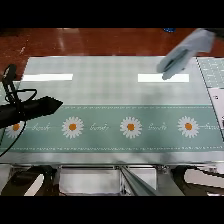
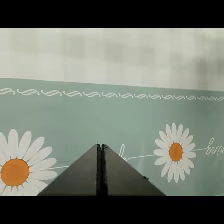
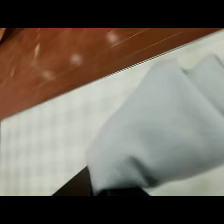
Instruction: Fold the shirts.
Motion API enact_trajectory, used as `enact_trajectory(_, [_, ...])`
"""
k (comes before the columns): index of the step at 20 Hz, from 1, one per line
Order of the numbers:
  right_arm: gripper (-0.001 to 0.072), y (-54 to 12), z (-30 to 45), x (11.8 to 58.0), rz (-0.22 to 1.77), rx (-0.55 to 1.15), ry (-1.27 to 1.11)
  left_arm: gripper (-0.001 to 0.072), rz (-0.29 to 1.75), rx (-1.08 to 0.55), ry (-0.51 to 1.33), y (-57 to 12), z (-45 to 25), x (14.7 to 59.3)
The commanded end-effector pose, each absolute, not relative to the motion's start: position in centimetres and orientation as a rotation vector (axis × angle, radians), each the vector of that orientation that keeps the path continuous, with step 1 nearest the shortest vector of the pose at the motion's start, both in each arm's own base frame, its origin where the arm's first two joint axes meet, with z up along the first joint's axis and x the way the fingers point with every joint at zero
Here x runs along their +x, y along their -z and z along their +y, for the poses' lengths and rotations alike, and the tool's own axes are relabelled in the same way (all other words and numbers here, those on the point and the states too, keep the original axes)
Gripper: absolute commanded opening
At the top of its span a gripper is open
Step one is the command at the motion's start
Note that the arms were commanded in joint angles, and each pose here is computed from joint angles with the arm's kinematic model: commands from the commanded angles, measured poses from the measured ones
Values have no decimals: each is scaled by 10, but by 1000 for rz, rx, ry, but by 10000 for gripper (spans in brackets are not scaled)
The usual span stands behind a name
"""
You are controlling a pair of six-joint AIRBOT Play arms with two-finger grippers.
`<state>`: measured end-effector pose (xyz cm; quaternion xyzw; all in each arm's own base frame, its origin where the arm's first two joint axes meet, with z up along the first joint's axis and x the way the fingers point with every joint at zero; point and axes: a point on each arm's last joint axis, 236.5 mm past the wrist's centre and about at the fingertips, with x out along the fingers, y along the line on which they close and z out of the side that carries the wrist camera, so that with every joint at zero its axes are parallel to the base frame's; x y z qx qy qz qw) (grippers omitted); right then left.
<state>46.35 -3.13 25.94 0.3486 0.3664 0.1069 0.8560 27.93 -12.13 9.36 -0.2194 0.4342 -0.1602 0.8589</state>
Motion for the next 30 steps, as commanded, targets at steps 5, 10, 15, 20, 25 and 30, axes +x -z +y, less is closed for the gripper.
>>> enact_trajectory(5, [20, -225, -199, 337, 912, 865, 278, 24, 916, -426, 379, -94, -132, 275])
enact_trajectory(10, [19, -196, -252, 253, 1073, 835, 562, 23, 869, -434, 367, -100, -129, 284])
enact_trajectory(15, [20, -199, -309, 162, 1044, 857, 897, 23, 869, -434, 367, -100, -129, 284])
enact_trajectory(20, [20, -199, -341, 79, 911, 1044, 1093, 23, 868, -434, 367, -100, -129, 284])
enact_trajectory(25, [416, -172, -346, 26, 848, 1253, 1168, 23, 828, -443, 355, -105, -127, 293])
enact_trajectory(30, [404, -174, -352, 41, 732, 1333, 1067, 24, 821, -455, 330, -98, -125, 308])
